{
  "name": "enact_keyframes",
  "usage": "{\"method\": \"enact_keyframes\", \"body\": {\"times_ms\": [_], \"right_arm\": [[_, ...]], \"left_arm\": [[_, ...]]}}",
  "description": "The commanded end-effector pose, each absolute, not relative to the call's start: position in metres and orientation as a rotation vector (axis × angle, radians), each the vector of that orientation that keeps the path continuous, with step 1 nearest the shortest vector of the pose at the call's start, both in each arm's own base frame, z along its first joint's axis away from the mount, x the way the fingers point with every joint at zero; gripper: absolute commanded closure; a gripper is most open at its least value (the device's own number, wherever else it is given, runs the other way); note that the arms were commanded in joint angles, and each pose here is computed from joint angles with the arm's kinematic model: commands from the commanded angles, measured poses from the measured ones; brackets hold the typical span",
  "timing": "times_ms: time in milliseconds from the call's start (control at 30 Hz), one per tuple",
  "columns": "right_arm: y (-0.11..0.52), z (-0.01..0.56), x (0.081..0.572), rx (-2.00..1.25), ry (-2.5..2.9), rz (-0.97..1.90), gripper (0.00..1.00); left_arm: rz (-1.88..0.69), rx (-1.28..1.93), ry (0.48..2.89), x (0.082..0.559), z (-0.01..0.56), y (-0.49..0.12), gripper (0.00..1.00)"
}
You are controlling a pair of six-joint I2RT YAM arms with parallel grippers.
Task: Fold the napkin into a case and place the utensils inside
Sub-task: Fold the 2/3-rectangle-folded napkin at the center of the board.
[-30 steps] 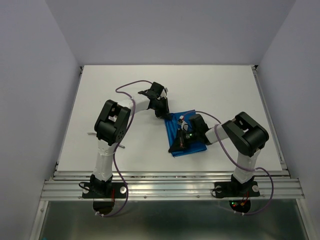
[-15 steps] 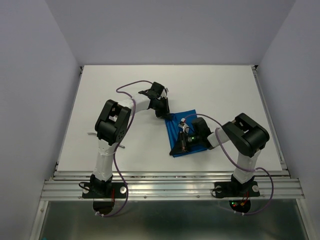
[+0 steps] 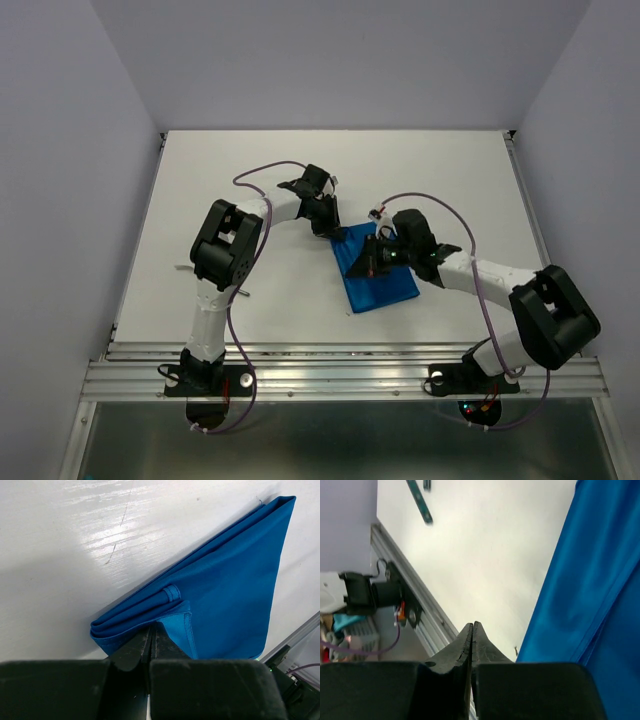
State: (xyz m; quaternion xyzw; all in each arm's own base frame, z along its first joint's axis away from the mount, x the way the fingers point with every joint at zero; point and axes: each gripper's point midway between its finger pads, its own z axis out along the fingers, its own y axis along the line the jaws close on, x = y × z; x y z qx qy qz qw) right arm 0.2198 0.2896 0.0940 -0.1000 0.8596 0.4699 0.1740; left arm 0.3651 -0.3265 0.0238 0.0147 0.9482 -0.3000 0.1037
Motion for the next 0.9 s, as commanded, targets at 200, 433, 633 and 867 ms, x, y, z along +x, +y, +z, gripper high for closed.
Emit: {"method": "enact_keyframes", "body": {"times_ms": [200, 433, 633, 867], "right_arm": [[0.188, 0.097, 0.345, 0.23, 2.438, 0.789, 0.75], [0.149, 0.087, 0.403, 0.265, 2.459, 0.451, 0.39], [0.143, 0.059, 0.432, 0.181, 2.522, 0.349, 0.29], [0.163, 0.035, 0.435, 0.047, 2.574, 0.459, 0.38]], "left_arm": [[-0.67, 0.065, 2.918, 0.344, -0.019, -0.298, 1.0], [-0.673, 0.066, 2.917, 0.342, -0.02, -0.297, 1.0], [-0.683, 0.064, 2.918, 0.341, -0.02, -0.297, 1.0], [-0.685, 0.063, 2.91, 0.342, -0.016, -0.298, 1.0]]}}
